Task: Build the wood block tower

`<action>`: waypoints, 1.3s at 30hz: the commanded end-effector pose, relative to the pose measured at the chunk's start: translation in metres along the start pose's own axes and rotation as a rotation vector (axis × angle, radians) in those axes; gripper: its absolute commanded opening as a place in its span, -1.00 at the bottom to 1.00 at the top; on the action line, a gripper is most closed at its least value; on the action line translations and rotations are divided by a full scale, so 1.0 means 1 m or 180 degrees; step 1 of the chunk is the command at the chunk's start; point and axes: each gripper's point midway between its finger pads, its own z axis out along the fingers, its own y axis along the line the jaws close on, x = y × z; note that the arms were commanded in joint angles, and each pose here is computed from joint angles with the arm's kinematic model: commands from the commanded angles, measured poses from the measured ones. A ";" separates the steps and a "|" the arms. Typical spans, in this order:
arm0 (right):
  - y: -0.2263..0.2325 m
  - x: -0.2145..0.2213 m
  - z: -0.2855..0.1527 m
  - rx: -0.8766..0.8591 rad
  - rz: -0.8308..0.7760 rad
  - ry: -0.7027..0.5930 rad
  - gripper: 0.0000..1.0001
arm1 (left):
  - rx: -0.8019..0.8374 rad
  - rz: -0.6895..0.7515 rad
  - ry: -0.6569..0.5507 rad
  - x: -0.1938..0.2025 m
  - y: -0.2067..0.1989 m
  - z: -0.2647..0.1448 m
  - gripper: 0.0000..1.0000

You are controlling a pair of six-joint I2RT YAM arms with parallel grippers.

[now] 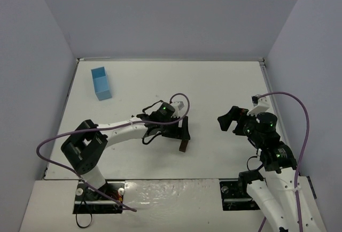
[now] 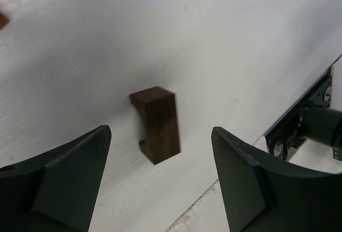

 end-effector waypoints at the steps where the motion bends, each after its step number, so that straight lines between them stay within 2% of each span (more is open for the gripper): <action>1: 0.008 -0.026 -0.003 -0.0040 -0.0061 -0.0224 1.00 | -0.0993 0.0510 -0.0010 -0.014 0.013 -0.031 0.45; 11: 0.008 -0.026 -0.007 -0.0025 -0.0056 -0.0244 1.00 | -0.1617 0.0532 0.0289 0.009 0.014 -0.011 0.45; 17: 0.008 -0.027 -0.007 -0.0022 -0.0050 -0.0259 1.00 | -0.1621 0.0509 0.0347 0.015 0.010 -0.001 0.42; 21: 0.009 -0.027 -0.009 -0.0039 -0.0045 -0.0275 1.00 | -0.1622 0.0515 0.0333 0.014 0.007 0.002 0.22; 33: 0.015 -0.026 -0.012 -0.0114 -0.0067 -0.0287 1.00 | -0.1602 0.0580 0.0239 0.011 -0.012 0.006 0.22; 39: 0.017 -0.025 -0.013 -0.0144 -0.0080 -0.0277 1.00 | -0.1687 0.0541 0.0284 0.015 -0.005 0.010 0.09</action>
